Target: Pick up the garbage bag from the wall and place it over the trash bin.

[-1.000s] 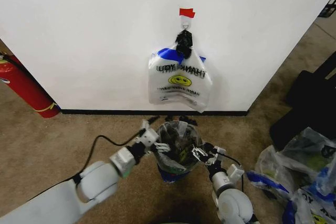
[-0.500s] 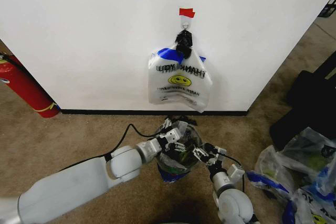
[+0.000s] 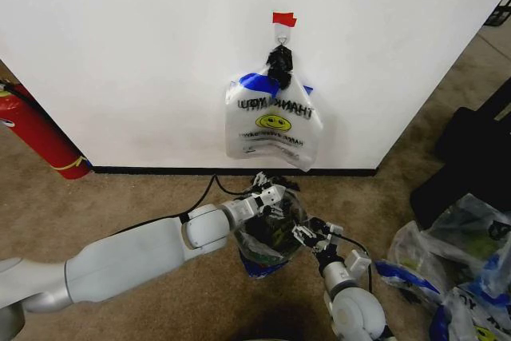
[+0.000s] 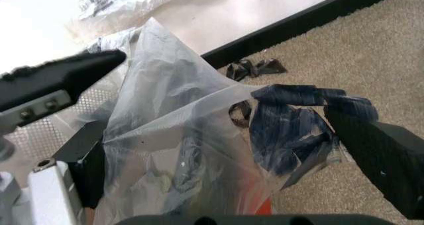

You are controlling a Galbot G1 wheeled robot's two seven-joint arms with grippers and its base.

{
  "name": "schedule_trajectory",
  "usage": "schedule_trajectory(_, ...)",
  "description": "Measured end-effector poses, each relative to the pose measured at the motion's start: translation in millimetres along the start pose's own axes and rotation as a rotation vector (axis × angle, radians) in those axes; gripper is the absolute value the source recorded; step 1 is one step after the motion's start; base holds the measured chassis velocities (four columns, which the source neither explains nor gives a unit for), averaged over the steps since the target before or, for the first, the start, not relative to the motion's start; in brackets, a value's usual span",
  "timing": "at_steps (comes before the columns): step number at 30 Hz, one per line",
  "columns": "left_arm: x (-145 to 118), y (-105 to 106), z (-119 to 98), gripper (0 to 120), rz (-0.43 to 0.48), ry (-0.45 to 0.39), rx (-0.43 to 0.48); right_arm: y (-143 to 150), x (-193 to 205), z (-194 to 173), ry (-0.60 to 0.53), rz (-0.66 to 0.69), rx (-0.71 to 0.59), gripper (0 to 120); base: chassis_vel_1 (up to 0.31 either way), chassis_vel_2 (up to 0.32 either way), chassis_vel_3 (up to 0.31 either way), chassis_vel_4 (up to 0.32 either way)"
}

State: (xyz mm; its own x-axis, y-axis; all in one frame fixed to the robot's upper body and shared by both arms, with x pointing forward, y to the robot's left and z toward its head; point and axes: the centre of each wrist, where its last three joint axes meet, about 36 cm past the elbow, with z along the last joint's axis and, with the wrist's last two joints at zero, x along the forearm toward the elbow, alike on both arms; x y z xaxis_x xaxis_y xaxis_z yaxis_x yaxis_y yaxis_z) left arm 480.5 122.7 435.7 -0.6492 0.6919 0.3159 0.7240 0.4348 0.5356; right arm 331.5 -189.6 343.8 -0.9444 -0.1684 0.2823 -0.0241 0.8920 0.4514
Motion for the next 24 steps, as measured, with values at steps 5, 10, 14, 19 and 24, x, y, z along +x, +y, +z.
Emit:
schedule_trajectory(5,-5,-1,1,100,0.005,0.005,-0.009,0,1,-1,-0.001,-0.001,0.006,100,0.000,0.000,0.000,0.000)
schedule_trajectory(10,-12,3,-3,100,0.011,0.004,-0.028,0,2,1,0.002,-0.008,0.027,100,0.000,0.000,0.000,0.000)
schedule_trajectory(14,-17,5,-5,100,0.018,0.009,-0.036,-1,3,1,0.002,-0.010,0.038,100,0.000,0.000,0.000,0.000)
schedule_trajectory(19,-23,4,-6,100,0.027,0.012,-0.039,-2,4,0,0.002,-0.012,0.045,100,0.000,0.000,0.000,0.000)
schedule_trajectory(24,-27,2,-6,100,0.029,0.013,-0.040,-3,5,0,0.002,-0.013,0.056,100,0.000,0.000,0.000,0.000)
